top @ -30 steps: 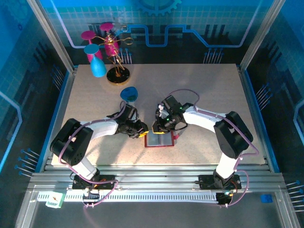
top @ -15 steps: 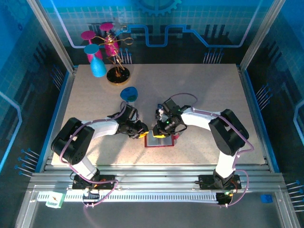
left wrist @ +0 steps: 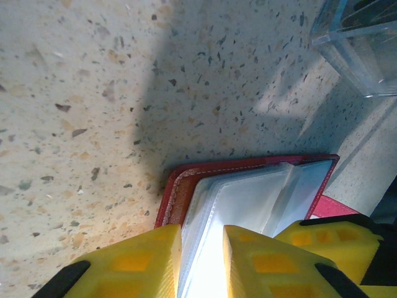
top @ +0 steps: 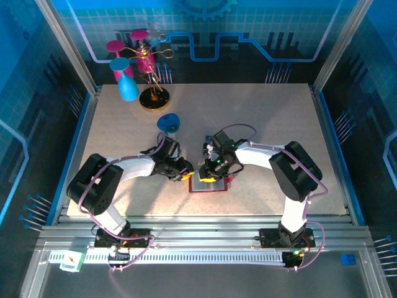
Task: Take the credit cards out of the card holder
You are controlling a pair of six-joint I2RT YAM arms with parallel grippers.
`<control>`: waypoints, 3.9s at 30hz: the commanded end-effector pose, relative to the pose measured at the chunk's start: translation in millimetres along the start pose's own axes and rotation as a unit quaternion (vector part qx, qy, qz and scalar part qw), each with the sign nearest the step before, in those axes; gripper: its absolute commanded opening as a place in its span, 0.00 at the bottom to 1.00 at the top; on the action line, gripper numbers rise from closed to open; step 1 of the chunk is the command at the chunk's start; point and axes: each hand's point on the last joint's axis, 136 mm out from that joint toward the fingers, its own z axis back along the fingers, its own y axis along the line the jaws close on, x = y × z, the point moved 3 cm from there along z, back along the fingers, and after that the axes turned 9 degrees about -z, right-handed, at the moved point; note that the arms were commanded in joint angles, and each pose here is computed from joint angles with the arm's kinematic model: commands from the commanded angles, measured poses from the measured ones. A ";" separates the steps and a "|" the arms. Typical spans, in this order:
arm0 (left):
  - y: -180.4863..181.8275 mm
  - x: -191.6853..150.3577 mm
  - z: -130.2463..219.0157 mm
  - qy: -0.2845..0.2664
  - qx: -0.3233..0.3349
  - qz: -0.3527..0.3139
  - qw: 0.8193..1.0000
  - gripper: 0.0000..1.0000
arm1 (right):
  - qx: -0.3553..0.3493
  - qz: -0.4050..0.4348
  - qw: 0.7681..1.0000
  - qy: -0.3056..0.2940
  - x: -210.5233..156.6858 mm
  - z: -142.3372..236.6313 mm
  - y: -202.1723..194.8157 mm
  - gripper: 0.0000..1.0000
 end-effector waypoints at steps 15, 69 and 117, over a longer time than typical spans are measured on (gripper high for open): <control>6.7 -6.1 -3.6 0.011 0.016 0.008 1.000 0.25 | -0.028 -0.017 0.999 0.018 -5.9 -3.6 -22.2 0.29; 8.1 -30.5 -11.1 0.053 -0.006 0.023 0.998 0.00 | 0.039 -0.021 0.999 0.004 9.4 4.9 -1.2 0.31; 15.6 0.1 11.0 0.032 0.017 0.008 0.999 0.04 | 0.114 -0.094 0.989 -0.029 -7.8 -10.6 -39.8 0.32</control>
